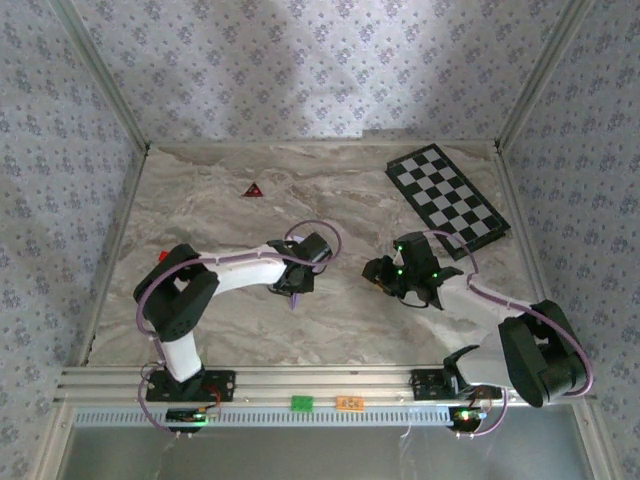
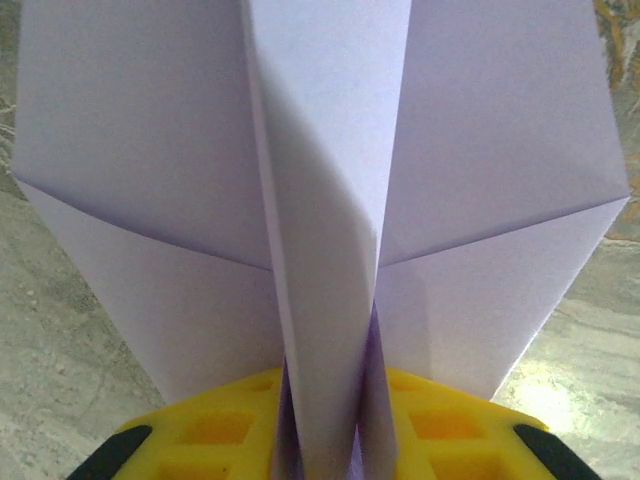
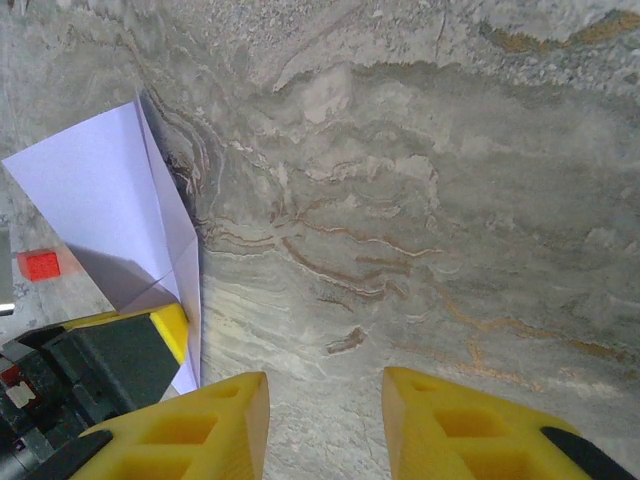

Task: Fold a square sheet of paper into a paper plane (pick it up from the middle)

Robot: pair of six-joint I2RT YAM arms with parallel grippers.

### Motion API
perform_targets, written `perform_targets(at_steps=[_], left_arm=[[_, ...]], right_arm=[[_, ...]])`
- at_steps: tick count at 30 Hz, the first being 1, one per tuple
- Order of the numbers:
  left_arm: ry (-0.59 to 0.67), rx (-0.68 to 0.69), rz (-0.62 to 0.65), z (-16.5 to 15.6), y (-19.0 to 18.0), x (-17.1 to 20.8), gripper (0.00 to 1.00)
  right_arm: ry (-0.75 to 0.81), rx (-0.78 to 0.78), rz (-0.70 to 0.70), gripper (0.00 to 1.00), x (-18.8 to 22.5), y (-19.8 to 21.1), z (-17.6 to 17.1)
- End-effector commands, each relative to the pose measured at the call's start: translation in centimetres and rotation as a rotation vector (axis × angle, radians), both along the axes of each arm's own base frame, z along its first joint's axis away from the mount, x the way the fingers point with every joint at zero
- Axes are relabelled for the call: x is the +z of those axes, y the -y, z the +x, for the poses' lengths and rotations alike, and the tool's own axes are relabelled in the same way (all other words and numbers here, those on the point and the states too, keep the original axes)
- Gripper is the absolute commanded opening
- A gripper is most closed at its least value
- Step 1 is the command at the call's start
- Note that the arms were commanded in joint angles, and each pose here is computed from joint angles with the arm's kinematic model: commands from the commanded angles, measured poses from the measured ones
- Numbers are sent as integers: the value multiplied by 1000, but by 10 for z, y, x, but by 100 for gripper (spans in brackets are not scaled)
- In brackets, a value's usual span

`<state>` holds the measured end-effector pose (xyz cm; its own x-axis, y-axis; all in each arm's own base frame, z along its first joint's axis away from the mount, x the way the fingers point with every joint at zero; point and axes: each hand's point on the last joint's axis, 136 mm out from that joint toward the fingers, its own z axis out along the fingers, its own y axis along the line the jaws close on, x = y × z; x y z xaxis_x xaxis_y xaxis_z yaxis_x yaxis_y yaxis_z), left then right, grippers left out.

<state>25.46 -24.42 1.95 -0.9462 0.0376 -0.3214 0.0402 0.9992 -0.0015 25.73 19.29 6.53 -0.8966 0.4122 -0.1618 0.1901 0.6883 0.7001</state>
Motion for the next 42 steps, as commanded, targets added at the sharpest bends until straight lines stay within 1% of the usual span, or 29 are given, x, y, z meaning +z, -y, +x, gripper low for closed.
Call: perform_targets(at_steps=[1, 2, 11, 17, 21, 25, 29, 32, 35, 36, 38, 39, 41, 42], left_arm=[[-37, 17, 53, -13, -14, -15, 30], [-36, 16, 53, -14, -14, -16, 30], [-44, 20, 14, -19, -8, -20, 45], [-34, 8, -30, -19, -1, -13, 47], [-7, 14, -33, -14, 0, 2, 48], [43, 29, -60, -8, 4, 24, 49], [81, 36, -100, -4, 9, 44, 54], [111, 38, -103, -3, 8, 59, 56], [152, 39, -116, -4, 5, 76, 57], [180, 42, -111, -3, 2, 83, 61], [242, 45, -106, -2, -7, 99, 72], [283, 52, -84, 0, -17, 108, 75], [371, 74, -25, 6, -42, 125, 81], [399, 92, -6, 10, -55, 132, 86]], right_arm=[[-16, -2, 5, 38, -3, -1, -2], [-19, -2, 5, 38, -4, -1, -3], [-19, 1, 1, 38, -4, -1, -4], [-19, 1, -1, 38, -5, 0, -5], [-10, 2, -6, 38, -2, 1, -4], [0, 6, -43, 39, 1, 6, -5], [-1, 10, -104, 40, 0, 15, -8], [19, 8, -133, 42, 4, 22, -9], [45, 14, -210, 46, 11, 37, -11], [61, 12, -248, 48, 16, 44, -10], [92, -20, -358, 53, 28, 68, -7], [108, -35, -412, 56, 34, 80, -5], [167, -100, -542, 65, 51, 112, 4], [203, -129, -603, 73, 61, 128, 8]])
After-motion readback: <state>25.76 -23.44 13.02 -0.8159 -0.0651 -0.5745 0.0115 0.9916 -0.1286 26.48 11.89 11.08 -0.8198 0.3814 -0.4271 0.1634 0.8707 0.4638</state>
